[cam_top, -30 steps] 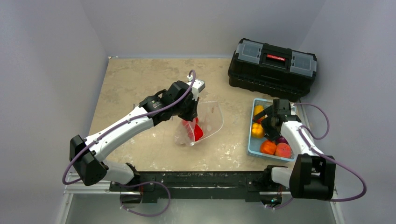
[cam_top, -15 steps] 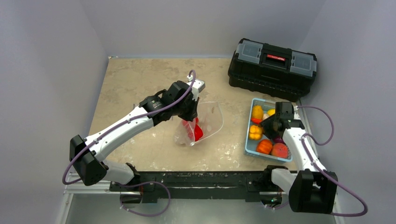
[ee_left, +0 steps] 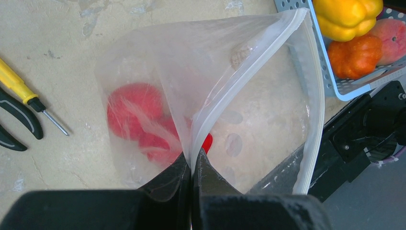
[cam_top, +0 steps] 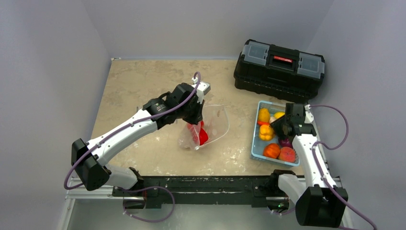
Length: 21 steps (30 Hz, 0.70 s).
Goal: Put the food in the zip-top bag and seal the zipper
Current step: Adjust the fake vegetable in the bin.
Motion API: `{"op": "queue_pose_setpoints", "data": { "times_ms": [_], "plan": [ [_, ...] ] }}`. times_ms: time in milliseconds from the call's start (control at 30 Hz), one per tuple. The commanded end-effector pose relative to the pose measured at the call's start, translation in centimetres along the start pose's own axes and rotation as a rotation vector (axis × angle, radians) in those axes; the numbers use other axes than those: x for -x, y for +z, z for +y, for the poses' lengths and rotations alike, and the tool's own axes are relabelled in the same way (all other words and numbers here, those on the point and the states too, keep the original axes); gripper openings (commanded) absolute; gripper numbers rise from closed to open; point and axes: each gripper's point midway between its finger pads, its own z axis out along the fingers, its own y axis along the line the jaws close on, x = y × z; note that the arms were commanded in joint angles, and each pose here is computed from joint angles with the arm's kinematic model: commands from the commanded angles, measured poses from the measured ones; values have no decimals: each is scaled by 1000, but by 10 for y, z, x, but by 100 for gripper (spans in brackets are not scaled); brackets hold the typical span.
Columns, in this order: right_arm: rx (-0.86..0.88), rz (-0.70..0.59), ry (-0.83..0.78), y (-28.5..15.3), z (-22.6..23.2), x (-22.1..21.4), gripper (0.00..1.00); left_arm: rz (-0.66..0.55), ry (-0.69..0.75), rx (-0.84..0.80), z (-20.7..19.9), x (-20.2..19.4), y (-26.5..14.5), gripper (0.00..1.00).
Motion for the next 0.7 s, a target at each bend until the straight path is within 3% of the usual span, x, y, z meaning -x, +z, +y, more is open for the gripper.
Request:
{"op": "queue_pose_setpoints", "data": {
  "times_ms": [0, 233, 500, 600, 667],
  "plan": [
    [42, -169, -43, -28, 17, 45, 7, -41, 1, -29, -6, 10, -3, 0],
    [92, -298, -55, -49, 38, 81, 7, -31, -1, -32, -7, 9, 0, 0],
    [6, -361, -61, -17, 33, 95, 1, -29, -2, -35, -7, 8, 1, 0],
    [-11, -343, -73, -1, 31, 89, 3, -27, -2, -40, -8, 8, 1, 0],
    [-2, -302, -96, 6, 33, 81, 10, -27, -3, -40, -8, 8, 1, 0]
  ]
}}
